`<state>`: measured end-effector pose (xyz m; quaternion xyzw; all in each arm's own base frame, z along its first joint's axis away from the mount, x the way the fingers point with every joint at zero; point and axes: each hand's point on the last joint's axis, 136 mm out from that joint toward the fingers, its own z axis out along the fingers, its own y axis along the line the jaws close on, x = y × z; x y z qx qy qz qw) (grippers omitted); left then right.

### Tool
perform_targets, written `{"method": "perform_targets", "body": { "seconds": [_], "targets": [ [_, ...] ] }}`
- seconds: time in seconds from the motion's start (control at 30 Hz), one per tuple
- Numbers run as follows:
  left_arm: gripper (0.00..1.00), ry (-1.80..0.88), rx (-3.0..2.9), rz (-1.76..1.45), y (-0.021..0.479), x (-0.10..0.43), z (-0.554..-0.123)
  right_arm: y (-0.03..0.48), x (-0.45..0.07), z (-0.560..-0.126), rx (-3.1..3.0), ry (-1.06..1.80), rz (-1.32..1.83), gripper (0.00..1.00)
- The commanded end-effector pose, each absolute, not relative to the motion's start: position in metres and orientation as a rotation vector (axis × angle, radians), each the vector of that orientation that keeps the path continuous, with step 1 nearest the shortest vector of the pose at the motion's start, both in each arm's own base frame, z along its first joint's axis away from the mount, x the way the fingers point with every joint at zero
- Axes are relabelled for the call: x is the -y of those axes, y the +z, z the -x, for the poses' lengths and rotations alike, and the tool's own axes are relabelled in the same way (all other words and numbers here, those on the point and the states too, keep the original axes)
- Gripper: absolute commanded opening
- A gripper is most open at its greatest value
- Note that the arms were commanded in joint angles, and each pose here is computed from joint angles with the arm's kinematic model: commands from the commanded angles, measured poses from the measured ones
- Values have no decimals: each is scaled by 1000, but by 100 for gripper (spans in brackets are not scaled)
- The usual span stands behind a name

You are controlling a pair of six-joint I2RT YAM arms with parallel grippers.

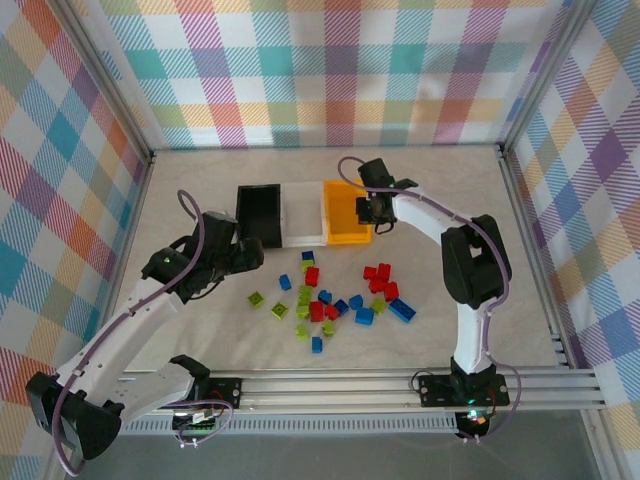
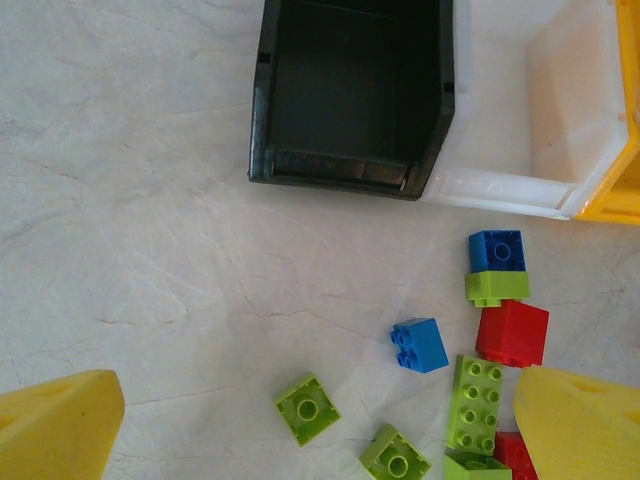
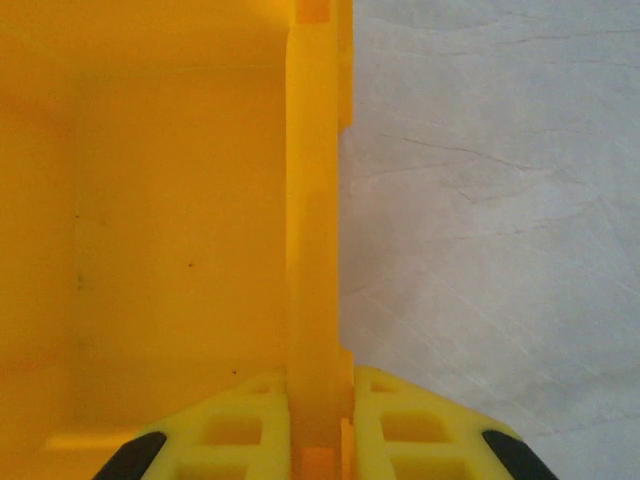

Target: Sort the legos into containers by color

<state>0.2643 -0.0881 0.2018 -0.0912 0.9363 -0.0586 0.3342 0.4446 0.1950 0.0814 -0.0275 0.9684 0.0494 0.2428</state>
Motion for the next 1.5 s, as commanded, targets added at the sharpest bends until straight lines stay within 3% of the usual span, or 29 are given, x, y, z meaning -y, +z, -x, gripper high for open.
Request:
{"method": "perform_targets", "body": {
  "seconds": [0.0, 0.4, 0.43, 0.5, 0.53, 0.57, 0.63, 0.83, 1.03, 1.3, 1.47],
  "targets": [
    [100, -177, -2433, 262, 202, 87, -265, 88, -173, -427, -2672, 58, 55, 0],
    [100, -189, -2436, 265, 200, 87, -266, 87, -147, -428, -2670, 79, -7, 0],
    [100, -190, -2437, 268, 199, 87, -266, 87, -148, -429, -2669, 85, -4, 5],
    [100, -192, -2439, 269, 198, 87, -266, 89, -150, -430, -2658, 105, -2, 38],
    [100, -193, -2439, 268, 199, 87, -266, 92, -151, -431, -2648, 113, -3, 51],
    [100, -194, -2439, 271, 198, 87, -266, 95, -152, -431, -2639, 120, -3, 57],
    [100, -199, -2440, 273, 199, 88, -266, 106, -153, -432, -2615, 140, -9, 100],
    [100, -227, -2427, 282, 203, 90, -267, 137, -164, -410, -2587, 271, 21, 100],
    [100, -255, -2431, 287, 198, 93, -268, 115, -174, -339, -2674, 269, 181, 100],
    [100, -279, -2444, 294, 187, 97, -269, 78, -160, -248, -2801, 225, 238, 89],
    [100, -284, -2448, 294, 183, 98, -269, 70, -191, -202, -2840, 295, 437, 83]
  ]
}}
